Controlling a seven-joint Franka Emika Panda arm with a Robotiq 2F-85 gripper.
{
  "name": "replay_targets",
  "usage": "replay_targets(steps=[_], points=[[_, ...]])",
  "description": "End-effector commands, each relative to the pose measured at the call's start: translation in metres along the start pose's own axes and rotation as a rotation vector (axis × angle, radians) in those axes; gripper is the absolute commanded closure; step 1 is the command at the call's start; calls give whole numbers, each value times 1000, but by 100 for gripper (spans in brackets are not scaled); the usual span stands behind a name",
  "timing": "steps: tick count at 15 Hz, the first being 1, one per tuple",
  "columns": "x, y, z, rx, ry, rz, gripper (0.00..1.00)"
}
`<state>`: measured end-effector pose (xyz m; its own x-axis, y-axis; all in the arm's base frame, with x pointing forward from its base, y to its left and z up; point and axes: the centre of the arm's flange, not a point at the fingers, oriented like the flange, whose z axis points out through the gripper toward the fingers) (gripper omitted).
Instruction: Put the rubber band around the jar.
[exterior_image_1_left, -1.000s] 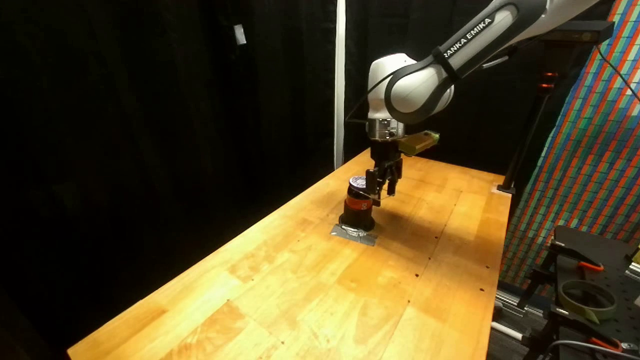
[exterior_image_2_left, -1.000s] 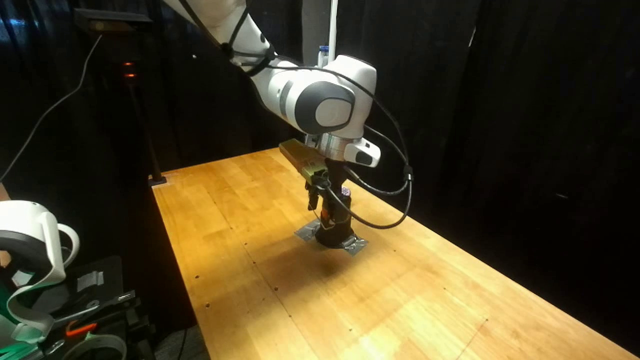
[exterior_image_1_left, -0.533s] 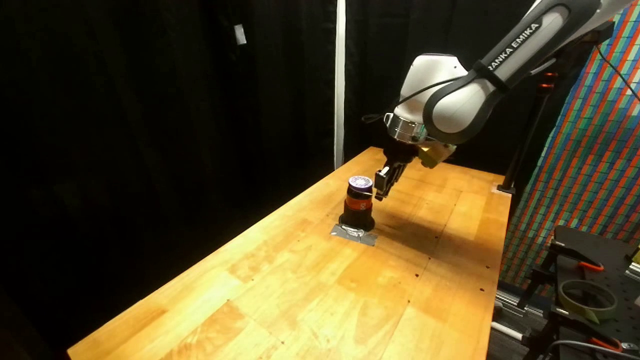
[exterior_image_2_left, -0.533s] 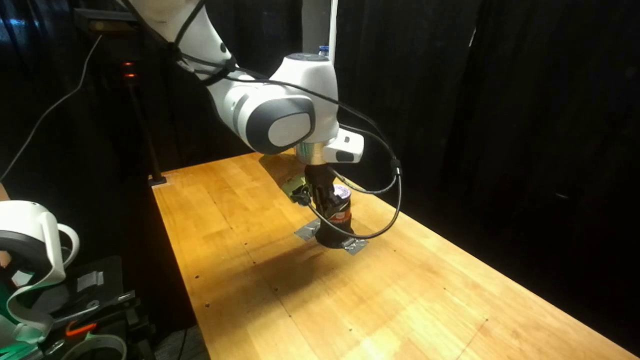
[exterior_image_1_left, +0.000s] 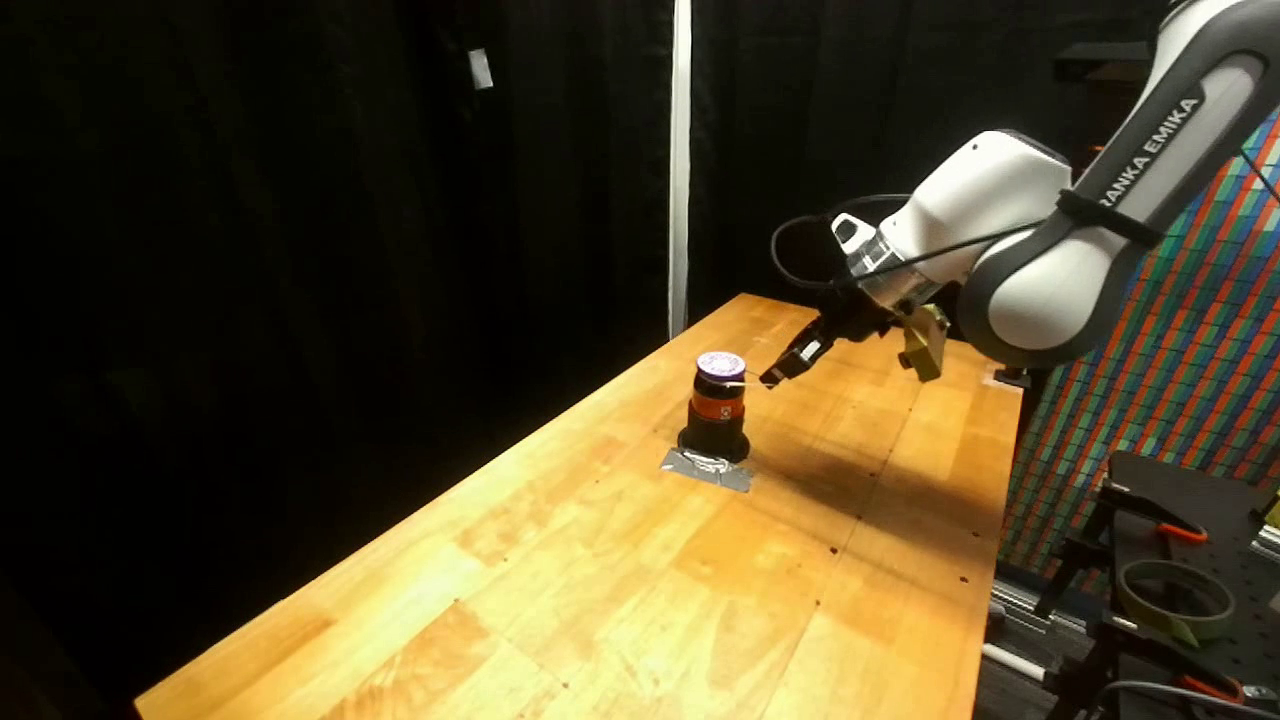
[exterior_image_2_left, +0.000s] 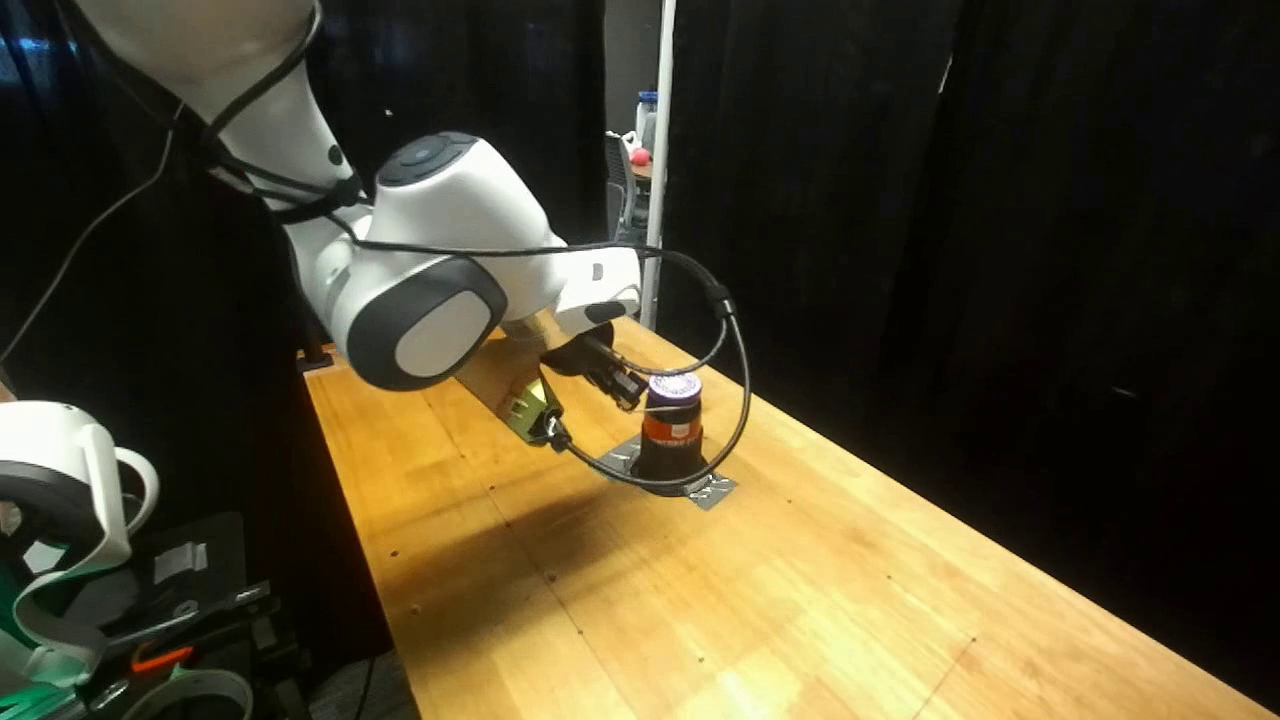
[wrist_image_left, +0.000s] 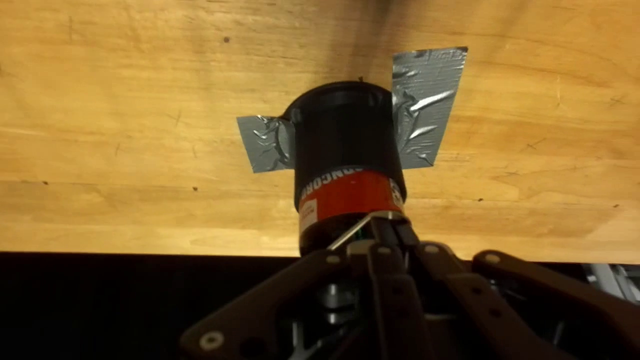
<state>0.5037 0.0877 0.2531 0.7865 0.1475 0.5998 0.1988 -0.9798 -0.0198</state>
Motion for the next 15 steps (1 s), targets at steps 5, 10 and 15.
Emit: replay_targets(steps=[5,10,15], points=[[-51,8,-21,129,273,-162,94],[-63,19,-17,151,355,-212,92],[-60,22,-22,241,-5,-149,46]])
